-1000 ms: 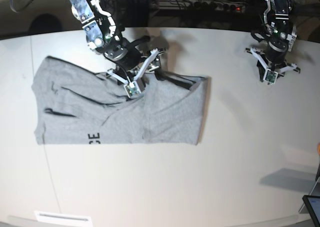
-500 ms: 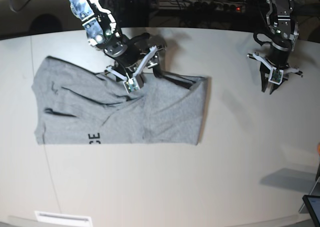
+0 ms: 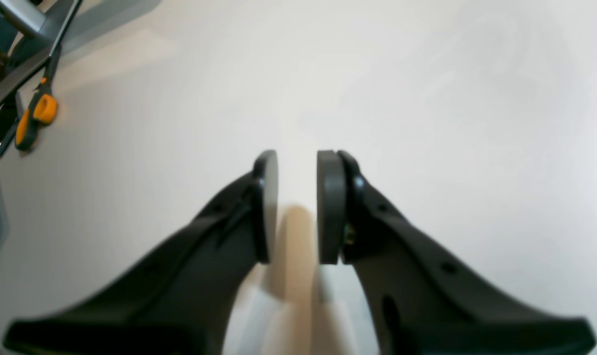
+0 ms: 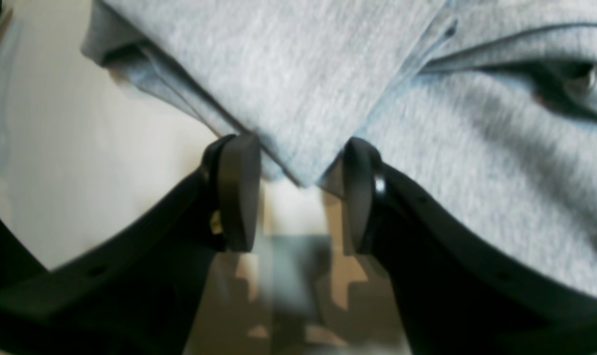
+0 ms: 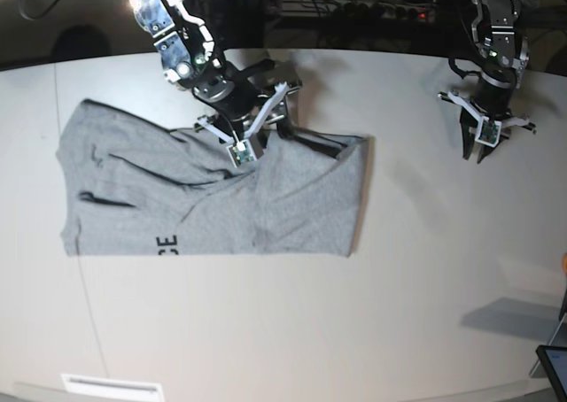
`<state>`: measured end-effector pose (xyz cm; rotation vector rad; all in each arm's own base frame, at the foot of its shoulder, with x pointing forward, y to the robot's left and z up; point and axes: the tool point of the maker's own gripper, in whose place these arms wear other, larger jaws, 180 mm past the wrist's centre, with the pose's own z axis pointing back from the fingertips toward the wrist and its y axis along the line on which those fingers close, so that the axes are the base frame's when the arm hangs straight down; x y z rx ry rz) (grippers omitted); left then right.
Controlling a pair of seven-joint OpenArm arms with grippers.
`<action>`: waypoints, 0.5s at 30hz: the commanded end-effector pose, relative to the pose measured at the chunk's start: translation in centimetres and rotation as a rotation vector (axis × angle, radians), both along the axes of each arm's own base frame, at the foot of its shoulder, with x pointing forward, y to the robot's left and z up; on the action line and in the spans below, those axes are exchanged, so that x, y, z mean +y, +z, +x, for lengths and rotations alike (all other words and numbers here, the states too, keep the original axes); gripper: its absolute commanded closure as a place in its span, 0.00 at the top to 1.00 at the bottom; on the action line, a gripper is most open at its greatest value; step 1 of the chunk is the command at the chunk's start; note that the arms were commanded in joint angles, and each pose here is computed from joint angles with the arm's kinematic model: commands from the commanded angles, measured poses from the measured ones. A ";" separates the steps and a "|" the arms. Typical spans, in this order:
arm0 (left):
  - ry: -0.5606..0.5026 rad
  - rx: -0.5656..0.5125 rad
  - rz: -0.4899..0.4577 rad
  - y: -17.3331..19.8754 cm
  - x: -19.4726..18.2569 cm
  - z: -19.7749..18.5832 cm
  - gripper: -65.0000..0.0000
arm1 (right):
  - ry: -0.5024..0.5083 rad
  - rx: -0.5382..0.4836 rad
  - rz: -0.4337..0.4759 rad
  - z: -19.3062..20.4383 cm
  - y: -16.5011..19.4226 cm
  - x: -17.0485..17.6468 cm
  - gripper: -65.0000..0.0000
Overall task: Fold the T-shirt properly
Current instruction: 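Pull the grasped fabric toward the robot with the right gripper, then release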
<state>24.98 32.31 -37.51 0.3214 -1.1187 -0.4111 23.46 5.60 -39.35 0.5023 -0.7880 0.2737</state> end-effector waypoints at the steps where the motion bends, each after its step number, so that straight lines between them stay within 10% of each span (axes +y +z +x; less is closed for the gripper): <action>1: -0.010 -0.041 0.018 1.3 0.4 0.5 0.22 | -0.007 -0.044 0.038 0.8 1.5 0.5 0.41; 7: -0.011 -0.039 0.022 1.3 0.4 0.5 0.22 | -0.006 -0.052 0.038 1.1 1.7 0.5 0.01; 15: -0.011 -0.039 0.022 1.3 0.4 0.5 0.22 | -0.002 -0.068 0.026 1.6 1.9 0.2 0.00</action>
